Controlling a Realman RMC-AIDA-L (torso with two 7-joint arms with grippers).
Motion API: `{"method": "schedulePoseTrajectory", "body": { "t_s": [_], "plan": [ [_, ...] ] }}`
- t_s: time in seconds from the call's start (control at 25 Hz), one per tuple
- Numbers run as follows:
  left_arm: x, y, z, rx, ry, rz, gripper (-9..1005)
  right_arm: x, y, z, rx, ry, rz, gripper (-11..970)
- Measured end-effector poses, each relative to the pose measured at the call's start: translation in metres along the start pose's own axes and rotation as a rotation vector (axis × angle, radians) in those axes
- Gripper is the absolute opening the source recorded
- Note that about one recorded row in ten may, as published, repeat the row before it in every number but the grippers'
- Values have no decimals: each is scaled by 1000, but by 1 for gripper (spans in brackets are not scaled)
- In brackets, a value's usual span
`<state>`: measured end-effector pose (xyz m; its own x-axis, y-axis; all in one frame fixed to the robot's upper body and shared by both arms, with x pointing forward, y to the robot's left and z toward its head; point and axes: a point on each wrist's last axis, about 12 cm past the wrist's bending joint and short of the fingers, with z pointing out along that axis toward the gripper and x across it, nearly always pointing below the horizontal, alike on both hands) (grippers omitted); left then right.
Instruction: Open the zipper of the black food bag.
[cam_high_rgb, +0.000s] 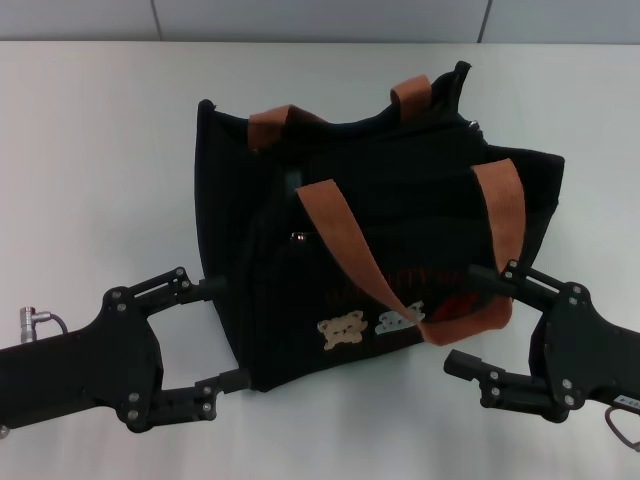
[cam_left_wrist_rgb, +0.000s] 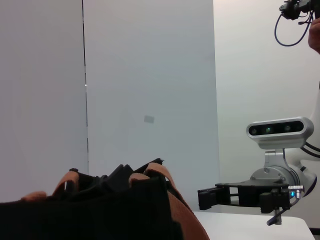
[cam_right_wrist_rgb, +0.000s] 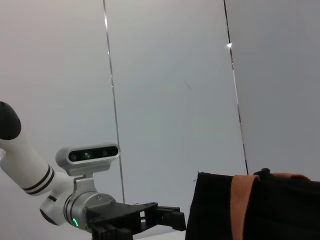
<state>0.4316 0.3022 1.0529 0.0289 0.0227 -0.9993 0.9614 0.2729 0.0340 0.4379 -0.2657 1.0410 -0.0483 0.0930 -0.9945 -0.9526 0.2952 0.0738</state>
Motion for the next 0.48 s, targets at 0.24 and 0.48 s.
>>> {"method": "schedulePoseTrajectory", "body": {
  "t_s": [0.24, 0.48],
  "plan": [
    [0, 0, 0, -2, -2, 0, 825, 0, 0, 0, 3, -1, -2, 836],
    [0, 0, 0, -3, -5, -1, 825, 1, -1, -1, 13, 5, -5, 836]
  ]
}}
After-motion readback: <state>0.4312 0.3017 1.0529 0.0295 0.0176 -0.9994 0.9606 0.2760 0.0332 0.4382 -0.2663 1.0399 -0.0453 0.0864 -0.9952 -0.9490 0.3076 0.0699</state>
